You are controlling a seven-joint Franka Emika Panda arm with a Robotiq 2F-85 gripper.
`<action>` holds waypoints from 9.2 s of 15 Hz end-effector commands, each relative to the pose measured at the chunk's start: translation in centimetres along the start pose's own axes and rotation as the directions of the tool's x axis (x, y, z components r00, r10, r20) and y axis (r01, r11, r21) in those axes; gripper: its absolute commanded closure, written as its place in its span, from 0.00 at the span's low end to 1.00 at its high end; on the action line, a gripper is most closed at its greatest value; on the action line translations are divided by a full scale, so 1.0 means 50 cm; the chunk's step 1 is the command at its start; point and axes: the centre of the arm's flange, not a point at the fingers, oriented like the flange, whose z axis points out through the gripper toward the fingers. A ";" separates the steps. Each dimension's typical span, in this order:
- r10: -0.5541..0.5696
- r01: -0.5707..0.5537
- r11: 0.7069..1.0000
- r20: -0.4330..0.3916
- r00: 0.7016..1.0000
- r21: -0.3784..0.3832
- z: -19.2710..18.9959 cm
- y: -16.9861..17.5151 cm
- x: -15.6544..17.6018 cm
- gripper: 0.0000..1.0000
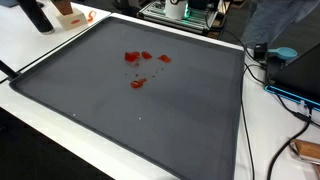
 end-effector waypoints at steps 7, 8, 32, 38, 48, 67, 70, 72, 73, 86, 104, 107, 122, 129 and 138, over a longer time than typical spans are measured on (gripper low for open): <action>-0.027 0.027 1.000 -0.019 0.999 0.005 0.001 -0.006 0.024 0.25; -0.024 0.024 1.000 -0.022 0.999 0.004 0.001 -0.006 0.021 0.26; -0.017 0.018 1.000 -0.032 0.999 0.014 -0.007 -0.009 0.021 0.87; -0.017 0.018 1.000 -0.032 0.999 0.014 -0.007 -0.009 0.021 0.87; -0.017 0.018 1.000 -0.032 0.999 0.014 -0.007 -0.009 0.021 0.87; 0.196 -0.122 0.914 -0.159 0.968 0.386 0.055 0.338 0.287 0.97; 0.184 -0.103 0.859 -0.114 0.976 0.502 0.123 0.411 0.327 0.97; 0.161 -0.070 0.805 -0.104 0.981 0.589 0.170 0.450 0.346 0.97; 0.153 -0.051 0.776 -0.108 0.982 0.629 0.191 0.467 0.353 0.97; 0.207 -0.174 0.601 0.059 0.977 0.780 0.447 0.493 0.391 0.97; 0.356 -0.358 0.567 0.170 0.919 0.742 0.584 0.518 0.373 0.97; 0.375 -0.376 0.580 0.173 0.911 0.722 0.582 0.515 0.375 0.97; 0.432 -0.488 0.636 0.248 0.867 0.597 0.438 0.427 0.388 0.97; 0.447 -0.497 0.791 0.218 0.868 0.357 0.317 0.331 0.402 0.97; 0.486 -0.484 0.874 0.083 0.870 -0.037 0.277 0.173 0.420 0.97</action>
